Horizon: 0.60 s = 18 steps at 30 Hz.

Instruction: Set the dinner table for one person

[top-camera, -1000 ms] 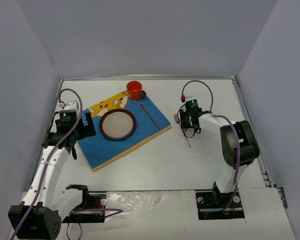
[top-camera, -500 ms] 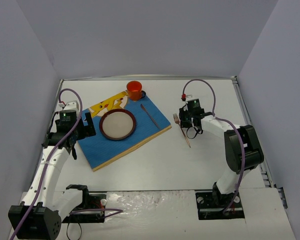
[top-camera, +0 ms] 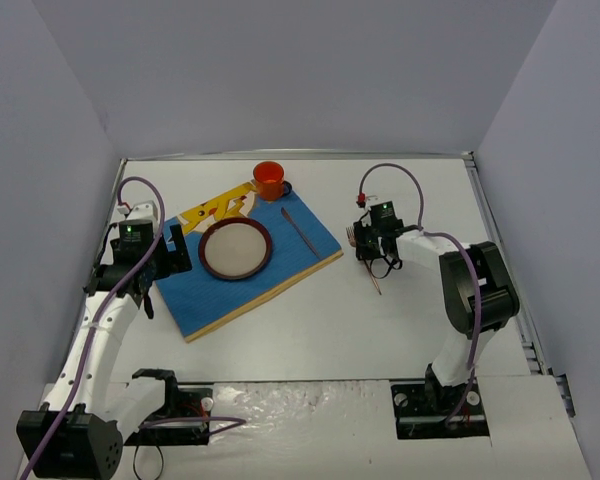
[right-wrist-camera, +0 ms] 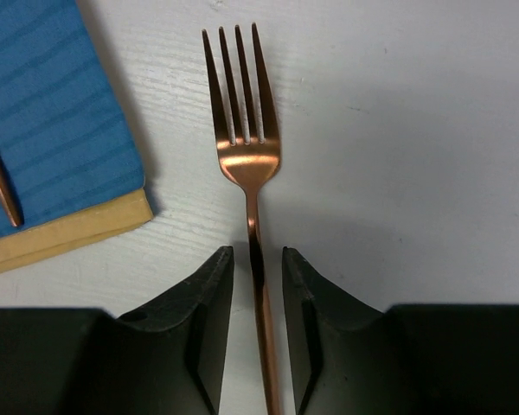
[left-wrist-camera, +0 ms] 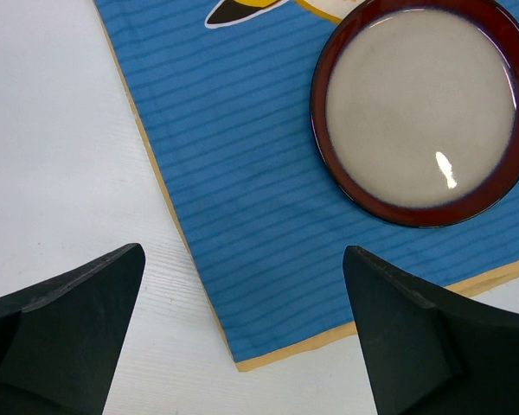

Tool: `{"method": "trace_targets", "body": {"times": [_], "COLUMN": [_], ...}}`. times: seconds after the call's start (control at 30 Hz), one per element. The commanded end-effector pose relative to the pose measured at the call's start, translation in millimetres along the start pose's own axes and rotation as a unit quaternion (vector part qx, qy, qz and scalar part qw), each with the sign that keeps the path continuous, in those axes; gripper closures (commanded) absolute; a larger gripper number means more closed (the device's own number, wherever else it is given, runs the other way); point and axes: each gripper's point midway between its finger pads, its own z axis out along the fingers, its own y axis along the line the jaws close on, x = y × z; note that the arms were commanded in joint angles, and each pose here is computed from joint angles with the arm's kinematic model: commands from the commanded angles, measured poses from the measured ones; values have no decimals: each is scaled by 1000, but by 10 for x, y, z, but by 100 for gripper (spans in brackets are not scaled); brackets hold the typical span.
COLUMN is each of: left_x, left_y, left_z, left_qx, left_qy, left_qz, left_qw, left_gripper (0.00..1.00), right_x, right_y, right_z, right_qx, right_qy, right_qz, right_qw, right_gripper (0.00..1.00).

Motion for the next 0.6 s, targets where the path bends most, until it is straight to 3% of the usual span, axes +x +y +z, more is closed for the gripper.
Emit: {"method": "trace_targets", "body": {"times": [0.0,0.07,0.17,0.43,0.57], "left_x": [-182,-184,-184,-177,-179], "left_y": [-46,-50,-49,-57,-67], "left_z": [-51,-51,-50,-44,-37], "left_qx": [8,9,9,10,12], "left_qy": [-30,-31,-30,-29,-28], "left_qz": [-1,-1,-2,-4,-9], "left_qw": [1000,999,1000,1000,1000], "left_gripper": [3,3,3,3,3], "right_x": [-36,-43,-74,-112,-96], "right_y": [10,4,20,347,787], "right_z": [26,7,-76,-490,-740], "right_qx": [4,9,24,44,-1], "right_qy": [-2,-5,-14,-57,-91], "right_qz": [-10,-11,-19,-28,-18], "right_qw": [1000,1000,999,997,996], "right_gripper": [78,83,100,100,100]}}
